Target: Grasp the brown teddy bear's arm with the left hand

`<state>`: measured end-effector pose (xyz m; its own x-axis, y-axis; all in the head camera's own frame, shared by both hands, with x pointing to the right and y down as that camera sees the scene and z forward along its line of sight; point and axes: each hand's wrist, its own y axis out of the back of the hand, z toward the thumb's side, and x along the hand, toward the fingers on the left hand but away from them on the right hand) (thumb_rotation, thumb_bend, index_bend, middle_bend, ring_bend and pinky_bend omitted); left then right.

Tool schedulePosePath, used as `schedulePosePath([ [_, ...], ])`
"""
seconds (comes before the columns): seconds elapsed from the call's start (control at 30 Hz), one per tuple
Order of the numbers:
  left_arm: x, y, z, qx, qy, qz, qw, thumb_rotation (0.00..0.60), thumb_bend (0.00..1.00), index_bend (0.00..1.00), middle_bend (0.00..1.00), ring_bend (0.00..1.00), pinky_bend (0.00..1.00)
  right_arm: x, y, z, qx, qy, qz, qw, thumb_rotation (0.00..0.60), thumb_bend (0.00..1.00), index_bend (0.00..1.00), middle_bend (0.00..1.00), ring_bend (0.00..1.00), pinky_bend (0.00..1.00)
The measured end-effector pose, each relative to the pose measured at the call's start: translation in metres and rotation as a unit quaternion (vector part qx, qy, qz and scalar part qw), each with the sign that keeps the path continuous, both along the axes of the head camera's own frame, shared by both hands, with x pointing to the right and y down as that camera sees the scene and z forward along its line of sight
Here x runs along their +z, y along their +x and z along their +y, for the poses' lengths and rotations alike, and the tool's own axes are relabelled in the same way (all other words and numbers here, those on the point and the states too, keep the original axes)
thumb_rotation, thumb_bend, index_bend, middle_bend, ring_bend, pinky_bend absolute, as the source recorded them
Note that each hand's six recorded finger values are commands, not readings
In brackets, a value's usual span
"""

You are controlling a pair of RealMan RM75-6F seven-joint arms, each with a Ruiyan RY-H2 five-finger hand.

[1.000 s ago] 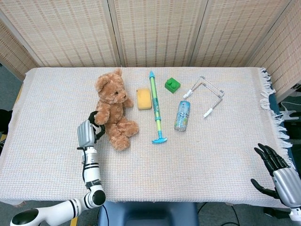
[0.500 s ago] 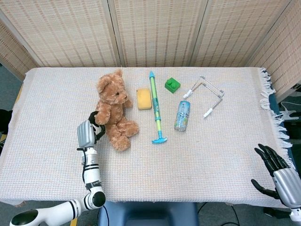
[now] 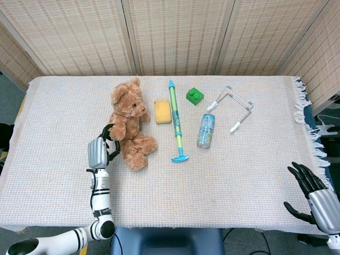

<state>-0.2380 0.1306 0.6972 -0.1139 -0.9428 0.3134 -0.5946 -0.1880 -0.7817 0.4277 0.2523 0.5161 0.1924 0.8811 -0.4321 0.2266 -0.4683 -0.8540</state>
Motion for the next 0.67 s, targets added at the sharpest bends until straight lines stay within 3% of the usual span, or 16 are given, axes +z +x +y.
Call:
schedulePosePath([
  [0.3, -0.004, -0.035, 0.032, 0.106, -0.028, -0.059, 0.9922, 0.6, 0.46, 0.02, 0.04, 0.1, 0.44, 0.001, 0.0, -0.001, 0.003, -0.001, 0.004, 1.0, 0.6, 0.14, 0.0, 0.0, 0.0, 0.19],
  [0.53, -0.029, -0.096, 0.081, 0.195, -0.074, -0.126, 0.97, 0.6, 0.46, 0.09, 0.08, 0.1, 0.44, 0.004, -0.001, 0.0, 0.004, 0.0, 0.009, 1.0, 0.6, 0.14, 0.0, 0.0, 0.0, 0.19],
  [0.67, -0.052, -0.112, 0.115, 0.224, -0.081, -0.122, 0.9635, 0.6, 0.46, 0.13, 0.12, 0.12, 0.44, 0.007, -0.002, 0.001, 0.002, -0.004, 0.015, 0.9999, 0.6, 0.13, 0.0, 0.0, 0.0, 0.19],
])
